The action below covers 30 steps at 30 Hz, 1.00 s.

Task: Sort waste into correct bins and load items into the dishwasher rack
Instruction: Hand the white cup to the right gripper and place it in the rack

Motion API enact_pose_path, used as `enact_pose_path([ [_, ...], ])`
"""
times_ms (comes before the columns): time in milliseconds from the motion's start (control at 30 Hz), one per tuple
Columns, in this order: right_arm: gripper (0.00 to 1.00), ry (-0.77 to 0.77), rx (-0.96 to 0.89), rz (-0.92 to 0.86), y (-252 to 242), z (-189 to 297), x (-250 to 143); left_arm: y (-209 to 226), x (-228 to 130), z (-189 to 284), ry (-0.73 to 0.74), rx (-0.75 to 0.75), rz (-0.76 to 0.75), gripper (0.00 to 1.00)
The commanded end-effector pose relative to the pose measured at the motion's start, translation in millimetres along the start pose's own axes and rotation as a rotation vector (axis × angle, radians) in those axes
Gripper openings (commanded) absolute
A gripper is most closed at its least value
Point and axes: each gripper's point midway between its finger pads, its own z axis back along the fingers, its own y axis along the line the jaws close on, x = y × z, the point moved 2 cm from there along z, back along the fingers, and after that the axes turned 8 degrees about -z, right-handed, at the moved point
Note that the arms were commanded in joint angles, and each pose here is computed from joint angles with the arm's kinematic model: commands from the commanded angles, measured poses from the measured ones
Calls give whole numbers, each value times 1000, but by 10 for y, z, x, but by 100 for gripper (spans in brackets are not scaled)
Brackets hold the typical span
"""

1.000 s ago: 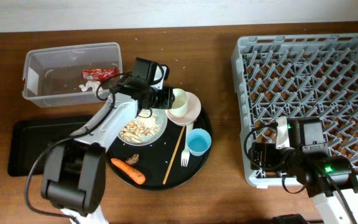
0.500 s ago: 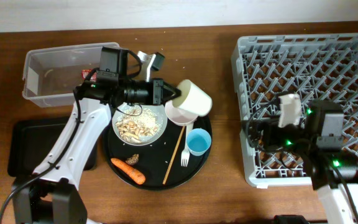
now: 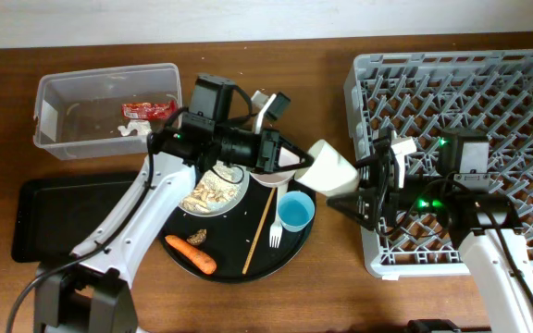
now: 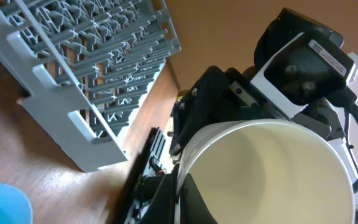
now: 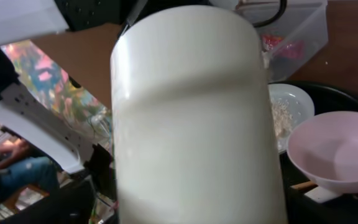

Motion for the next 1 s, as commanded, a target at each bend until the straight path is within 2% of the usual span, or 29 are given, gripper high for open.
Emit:
enact_pose_path([
  [0,75,1,-3,25,18,-11,29,12,-14,-16,6,-7,18,0],
  [67,61,-8,-9,54,7,-7,65,12,-14,-16,6,-7,18,1],
  [100,59,-10,-13,61,1,-6,74,13,-14,-16,6,-7,17,1],
  [167,56,-6,-95,32,-122,1,73,60,1,-15,-4,24,16,19],
  [200,53,-5,-200,-24,-280,24,65,130,12,-12,-15,70,-3,19],
  [233,51,-9,-285,-68,-405,56,59,264,1,5,-24,154,-10,21],
  [267,48,-34,-466,-171,-629,236,40,758,-88,244,-39,457,63,25],
  [300,47,-1,-785,-323,-806,723,-55,1198,-263,806,-56,757,208,26],
  [333,47,2,-973,-429,-807,1100,-83,1317,-366,1166,-59,860,252,26],
  [400,46,-33,-1139,-540,-705,1594,-57,1393,-479,1566,-78,975,309,26],
  [500,47,-135,-1414,-759,-731,2349,-214,1338,-557,1871,-102,1059,325,26],
  [567,47,-154,-1487,-901,-848,2636,-407,1290,-550,1883,-108,1060,311,26],
  [800,47,-83,-1467,-1226,-1403,2970,-929,1278,-590,1874,-94,1058,325,25],
  [833,55,-70,-1459,-1241,-1456,2965,-960,1278,-593,1874,-93,1058,326,26],
  [900,99,-90,-1412,-1238,-1564,2924,-933,1277,-594,1873,-93,1057,327,25],
  [967,99,-119,-1358,-1236,-1561,2855,-874,1276,-602,1872,-90,1057,329,30],
])
